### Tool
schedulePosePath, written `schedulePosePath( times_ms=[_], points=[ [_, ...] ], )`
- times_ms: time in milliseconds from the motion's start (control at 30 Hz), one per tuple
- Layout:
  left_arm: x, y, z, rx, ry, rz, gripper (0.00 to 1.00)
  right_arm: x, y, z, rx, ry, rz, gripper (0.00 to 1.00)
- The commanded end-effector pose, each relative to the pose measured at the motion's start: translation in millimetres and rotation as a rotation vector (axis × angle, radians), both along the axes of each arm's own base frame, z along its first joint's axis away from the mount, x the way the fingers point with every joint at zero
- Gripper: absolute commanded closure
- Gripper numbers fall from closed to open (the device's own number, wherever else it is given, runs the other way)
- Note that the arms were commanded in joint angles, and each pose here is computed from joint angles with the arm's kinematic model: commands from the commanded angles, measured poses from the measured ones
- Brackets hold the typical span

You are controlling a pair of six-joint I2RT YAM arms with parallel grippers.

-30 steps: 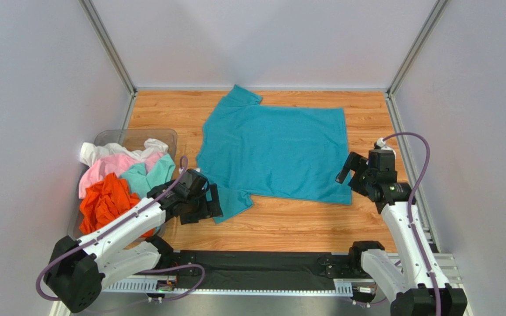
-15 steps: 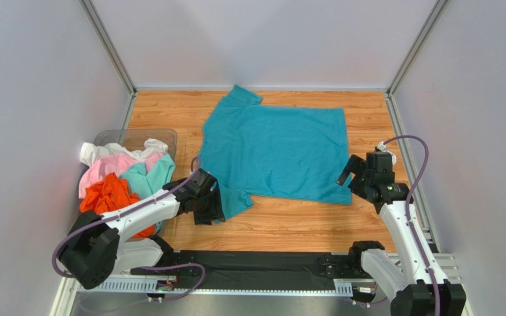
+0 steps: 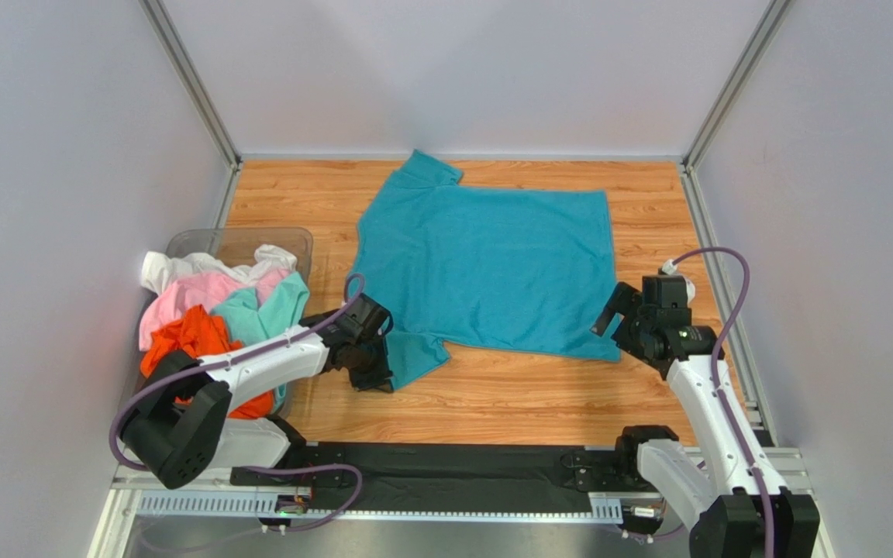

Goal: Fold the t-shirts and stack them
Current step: Fold the tshirt

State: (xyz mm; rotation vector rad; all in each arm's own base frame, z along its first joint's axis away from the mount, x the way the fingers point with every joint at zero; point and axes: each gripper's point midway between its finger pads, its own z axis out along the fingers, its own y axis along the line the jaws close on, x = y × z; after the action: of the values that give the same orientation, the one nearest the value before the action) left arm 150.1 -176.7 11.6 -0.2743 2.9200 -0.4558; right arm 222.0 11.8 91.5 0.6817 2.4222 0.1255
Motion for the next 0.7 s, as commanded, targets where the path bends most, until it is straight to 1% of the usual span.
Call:
schedulePosePath(
  times_ms=[0, 167, 233, 333, 367, 533, 567, 667],
  points=[
    [-3, 12, -10, 0.063, 0.0, 0.003, 1.0, -2, 6, -3, 0.048, 0.004, -0.019, 0.03],
    [0, 13, -4, 0.057, -0.035, -0.007, 1.0, -11, 10, -24, 0.088, 0.072, -0.059, 0.03],
    [-1, 12, -3, 0.046, -0.036, -0.011, 1.0, -12, 7, -29, 0.075, 0.085, -0.083, 0.04],
    [-2, 11, 1, 0.031, -0.048, -0.016, 1.0, -9, -9, -43, 0.003, 0.103, -0.146, 0.09],
    [-2, 12, 2, 0.031, -0.05, -0.017, 1.0, -7, -12, -44, -0.012, 0.103, -0.155, 0.14],
    [-6, 18, 8, 0.033, -0.068, -0.009, 1.0, -2, -15, -62, -0.026, 0.144, -0.177, 0.24],
    [-5, 19, 10, 0.036, -0.082, -0.003, 1.0, 1, -14, -64, -0.021, 0.136, -0.176, 0.32],
    [-7, 24, 13, 0.043, -0.086, 0.003, 1.0, 4, -14, -72, -0.019, 0.151, -0.176, 0.4]
  ],
)
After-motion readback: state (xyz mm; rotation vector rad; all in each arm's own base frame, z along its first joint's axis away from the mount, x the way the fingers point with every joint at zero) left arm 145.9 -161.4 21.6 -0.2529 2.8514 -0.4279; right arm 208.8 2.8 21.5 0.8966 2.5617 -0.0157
